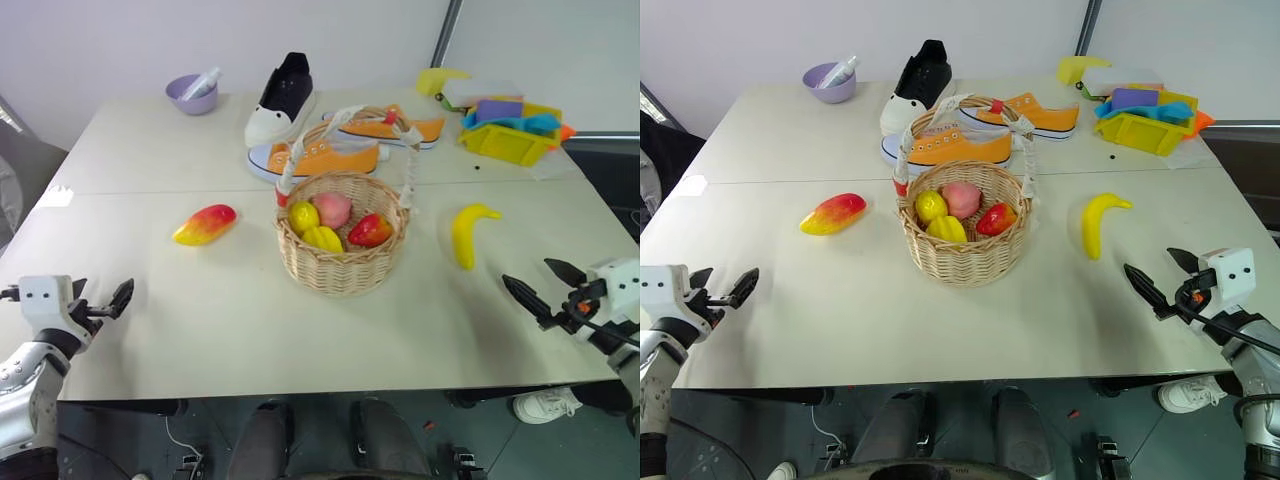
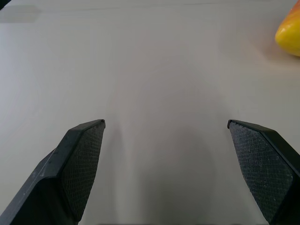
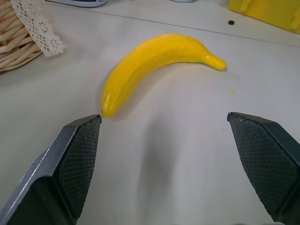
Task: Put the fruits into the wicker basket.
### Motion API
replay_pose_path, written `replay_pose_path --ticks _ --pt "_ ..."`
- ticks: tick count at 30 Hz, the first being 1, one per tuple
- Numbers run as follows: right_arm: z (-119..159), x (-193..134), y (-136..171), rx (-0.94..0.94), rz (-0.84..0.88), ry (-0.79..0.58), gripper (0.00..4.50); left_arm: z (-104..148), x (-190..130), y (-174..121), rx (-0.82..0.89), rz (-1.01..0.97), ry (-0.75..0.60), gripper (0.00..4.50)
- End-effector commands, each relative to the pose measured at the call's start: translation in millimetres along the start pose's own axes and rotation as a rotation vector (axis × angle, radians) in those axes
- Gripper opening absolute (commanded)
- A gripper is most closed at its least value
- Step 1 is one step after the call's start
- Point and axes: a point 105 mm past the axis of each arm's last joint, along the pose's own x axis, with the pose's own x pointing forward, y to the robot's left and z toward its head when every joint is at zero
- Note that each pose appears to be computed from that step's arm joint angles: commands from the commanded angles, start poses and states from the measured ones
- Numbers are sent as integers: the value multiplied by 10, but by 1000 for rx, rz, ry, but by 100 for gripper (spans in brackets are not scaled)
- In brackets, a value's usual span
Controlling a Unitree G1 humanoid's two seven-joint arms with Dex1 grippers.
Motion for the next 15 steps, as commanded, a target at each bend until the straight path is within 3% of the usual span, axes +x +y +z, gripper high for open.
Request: replay_pose_path --ticks 1,8,15 --pt "126 -57 -72 -38 -20 -33 448 155 -19 26 13 12 -50 450" --pt "156 -65 -17 -42 -25 -51 448 242 101 -125 5 -28 -71 450" --pt "389 -67 208 -40 86 -83 448 582 306 -430 34 -162 -128 450"
